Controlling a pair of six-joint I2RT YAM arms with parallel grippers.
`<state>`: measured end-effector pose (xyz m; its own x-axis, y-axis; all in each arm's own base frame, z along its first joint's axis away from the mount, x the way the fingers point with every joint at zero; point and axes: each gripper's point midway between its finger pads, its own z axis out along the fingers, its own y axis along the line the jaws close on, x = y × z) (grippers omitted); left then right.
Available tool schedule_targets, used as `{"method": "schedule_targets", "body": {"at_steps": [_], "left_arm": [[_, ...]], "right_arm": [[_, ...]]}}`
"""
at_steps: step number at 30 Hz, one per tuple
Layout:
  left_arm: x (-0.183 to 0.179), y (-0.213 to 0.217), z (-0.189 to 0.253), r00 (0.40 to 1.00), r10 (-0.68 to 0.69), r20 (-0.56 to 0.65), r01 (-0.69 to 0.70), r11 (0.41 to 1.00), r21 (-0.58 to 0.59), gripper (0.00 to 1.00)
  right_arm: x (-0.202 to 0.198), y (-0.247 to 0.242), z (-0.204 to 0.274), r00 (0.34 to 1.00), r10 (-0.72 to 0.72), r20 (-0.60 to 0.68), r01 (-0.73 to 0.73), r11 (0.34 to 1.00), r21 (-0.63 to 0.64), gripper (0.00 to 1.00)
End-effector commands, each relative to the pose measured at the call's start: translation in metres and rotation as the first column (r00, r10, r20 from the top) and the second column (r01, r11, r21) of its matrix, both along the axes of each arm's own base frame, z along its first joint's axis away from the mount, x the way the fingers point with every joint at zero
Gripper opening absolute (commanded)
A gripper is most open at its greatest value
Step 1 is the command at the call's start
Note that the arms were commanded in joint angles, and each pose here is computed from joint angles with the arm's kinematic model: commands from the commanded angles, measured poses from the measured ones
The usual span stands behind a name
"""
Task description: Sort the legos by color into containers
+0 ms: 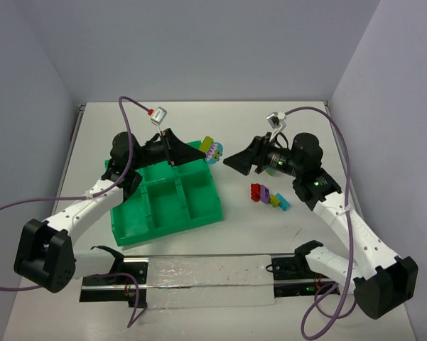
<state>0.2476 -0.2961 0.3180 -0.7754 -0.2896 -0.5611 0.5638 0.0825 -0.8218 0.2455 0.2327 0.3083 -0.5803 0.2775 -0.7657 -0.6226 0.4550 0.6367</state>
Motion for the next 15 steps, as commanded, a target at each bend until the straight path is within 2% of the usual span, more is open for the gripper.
{"method": "schedule_targets", "body": {"at_steps": [1,11,15], "left_arm": [[-0.015,0.004,0.038,0.992,-0.042,0.119,0.048,0.997,-0.052,0.00],[-0.020,0.004,0.038,0.991,-0.060,0.120,0.068,0.996,-0.060,0.00],[-0.020,0.004,0.038,0.991,-0.058,0.123,0.066,0.996,-0.061,0.00]], "right_arm": [[-0.018,0.017,0.041,0.976,0.175,0.133,-0.192,0.973,0.129,0.96],[-0.011,0.034,0.041,0.956,0.275,0.104,-0.291,0.937,0.193,0.92],[-0.010,0.041,0.043,0.947,0.302,0.107,-0.318,0.927,0.200,0.87]]}}
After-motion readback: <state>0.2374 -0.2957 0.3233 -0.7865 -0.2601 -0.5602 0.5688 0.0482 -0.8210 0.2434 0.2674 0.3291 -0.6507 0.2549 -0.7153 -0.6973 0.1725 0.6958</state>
